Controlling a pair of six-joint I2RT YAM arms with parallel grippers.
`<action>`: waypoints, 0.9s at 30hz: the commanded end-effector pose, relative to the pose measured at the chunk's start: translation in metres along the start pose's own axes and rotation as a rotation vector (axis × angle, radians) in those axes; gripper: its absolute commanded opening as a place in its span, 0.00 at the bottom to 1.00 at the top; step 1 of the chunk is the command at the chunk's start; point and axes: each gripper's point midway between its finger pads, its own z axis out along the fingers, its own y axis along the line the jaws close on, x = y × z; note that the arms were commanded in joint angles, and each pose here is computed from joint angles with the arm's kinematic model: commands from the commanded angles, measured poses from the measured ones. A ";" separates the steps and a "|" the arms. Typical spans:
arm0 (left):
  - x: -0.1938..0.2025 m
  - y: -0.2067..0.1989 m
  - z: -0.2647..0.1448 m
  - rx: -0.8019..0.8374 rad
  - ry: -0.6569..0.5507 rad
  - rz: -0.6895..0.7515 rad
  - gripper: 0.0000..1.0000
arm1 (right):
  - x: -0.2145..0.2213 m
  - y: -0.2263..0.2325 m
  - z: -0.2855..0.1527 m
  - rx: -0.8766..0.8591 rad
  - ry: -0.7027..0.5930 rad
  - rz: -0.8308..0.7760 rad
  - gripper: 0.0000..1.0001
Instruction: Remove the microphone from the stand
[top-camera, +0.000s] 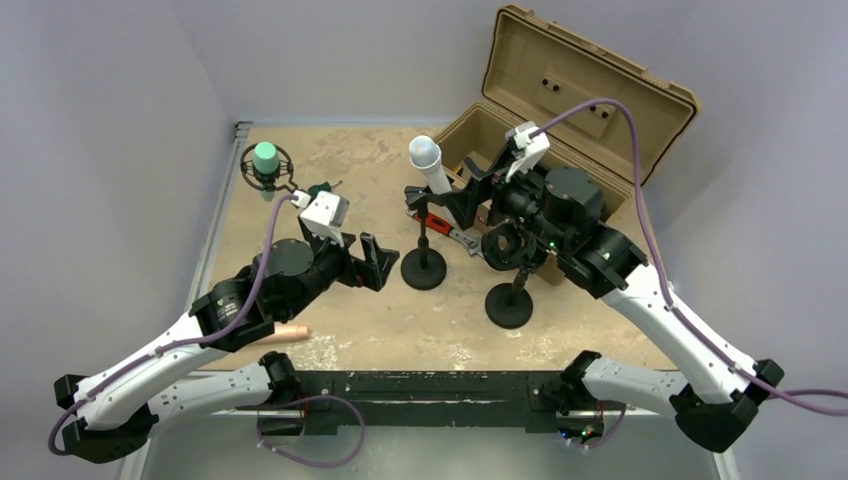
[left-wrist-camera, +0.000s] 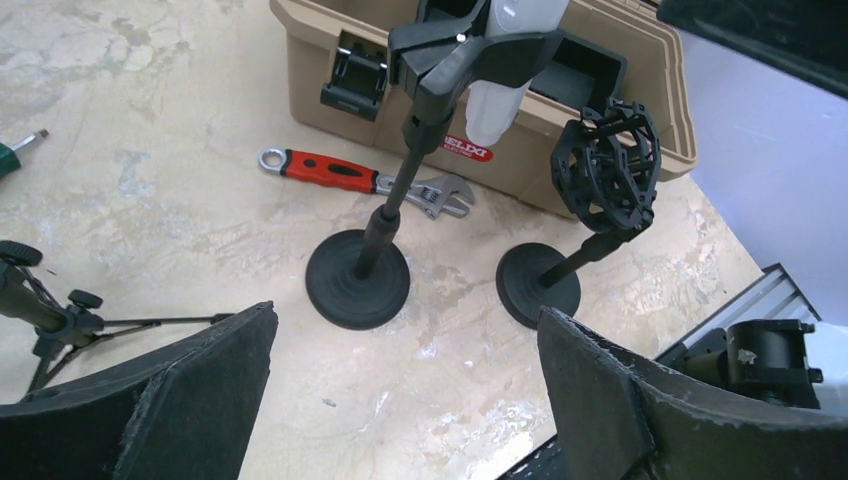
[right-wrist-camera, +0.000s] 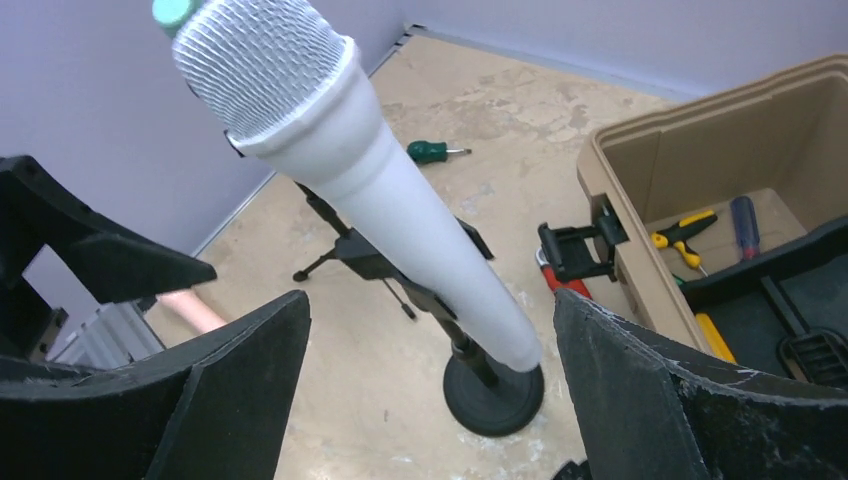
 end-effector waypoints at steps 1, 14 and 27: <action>0.013 -0.003 0.000 0.036 0.017 -0.041 1.00 | -0.052 0.016 0.000 0.069 -0.156 -0.055 0.90; 0.028 -0.009 0.003 0.083 0.041 -0.051 1.00 | -0.045 0.024 0.014 0.499 -0.191 -0.191 0.78; 0.032 -0.004 -0.009 0.091 0.045 -0.060 1.00 | -0.034 0.017 0.034 0.639 -0.199 -0.401 0.69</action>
